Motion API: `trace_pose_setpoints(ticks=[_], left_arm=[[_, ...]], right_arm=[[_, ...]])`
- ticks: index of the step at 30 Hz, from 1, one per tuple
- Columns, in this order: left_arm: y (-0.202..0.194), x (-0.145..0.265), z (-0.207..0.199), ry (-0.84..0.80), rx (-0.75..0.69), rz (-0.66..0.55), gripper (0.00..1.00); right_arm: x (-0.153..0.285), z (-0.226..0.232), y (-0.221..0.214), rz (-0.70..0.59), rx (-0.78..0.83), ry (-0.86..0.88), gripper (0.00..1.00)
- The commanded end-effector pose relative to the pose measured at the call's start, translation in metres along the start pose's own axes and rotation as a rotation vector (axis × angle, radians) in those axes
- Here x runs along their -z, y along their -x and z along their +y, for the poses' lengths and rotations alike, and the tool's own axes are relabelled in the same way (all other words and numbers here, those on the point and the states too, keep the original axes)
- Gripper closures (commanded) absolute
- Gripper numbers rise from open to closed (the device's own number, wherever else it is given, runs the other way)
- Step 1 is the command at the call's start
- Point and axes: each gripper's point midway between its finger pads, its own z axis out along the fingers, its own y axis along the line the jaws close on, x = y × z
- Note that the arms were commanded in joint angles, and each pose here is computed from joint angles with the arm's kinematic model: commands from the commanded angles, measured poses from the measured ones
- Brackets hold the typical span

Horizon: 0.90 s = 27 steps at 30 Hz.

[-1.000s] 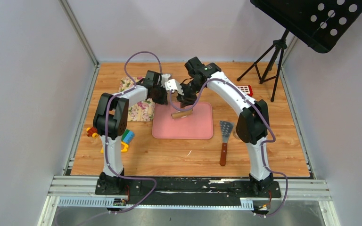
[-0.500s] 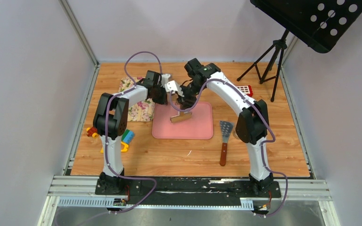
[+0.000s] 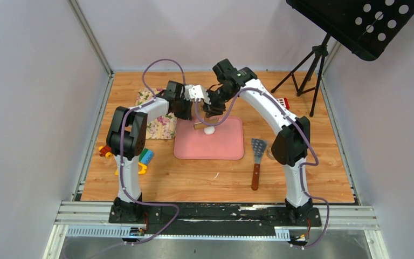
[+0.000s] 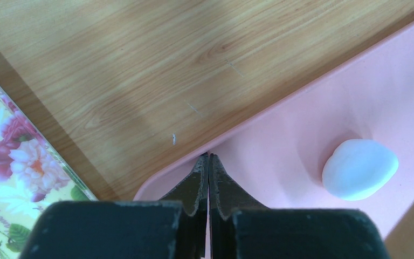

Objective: Roll out the dumpling wrappers from the dough
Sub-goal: Flatten out the dough on the work surface.

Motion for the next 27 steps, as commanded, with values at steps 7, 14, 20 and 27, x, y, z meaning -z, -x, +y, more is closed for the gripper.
trace_pose_setpoints(ticks=[7, 14, 20, 27], left_arm=[[-0.006, -0.001, 0.006, 0.036, -0.016, 0.018, 1.00], [-0.005, 0.000, 0.006, 0.037, -0.017, 0.016, 1.00], [-0.006, -0.001, 0.006, 0.039, -0.017, 0.018, 1.00], [-0.006, -0.001, 0.006, 0.038, -0.016, 0.019, 1.00]], right_arm=[[-0.020, -0.002, -0.024, 0.021, 0.007, 0.025, 1.00], [-0.029, 0.011, -0.036, 0.031, -0.018, 0.067, 1.00], [-0.029, 0.017, -0.031, 0.007, -0.024, 0.087, 1.00], [0.027, 0.006, 0.039, -0.133, 0.079, -0.006, 1.00]])
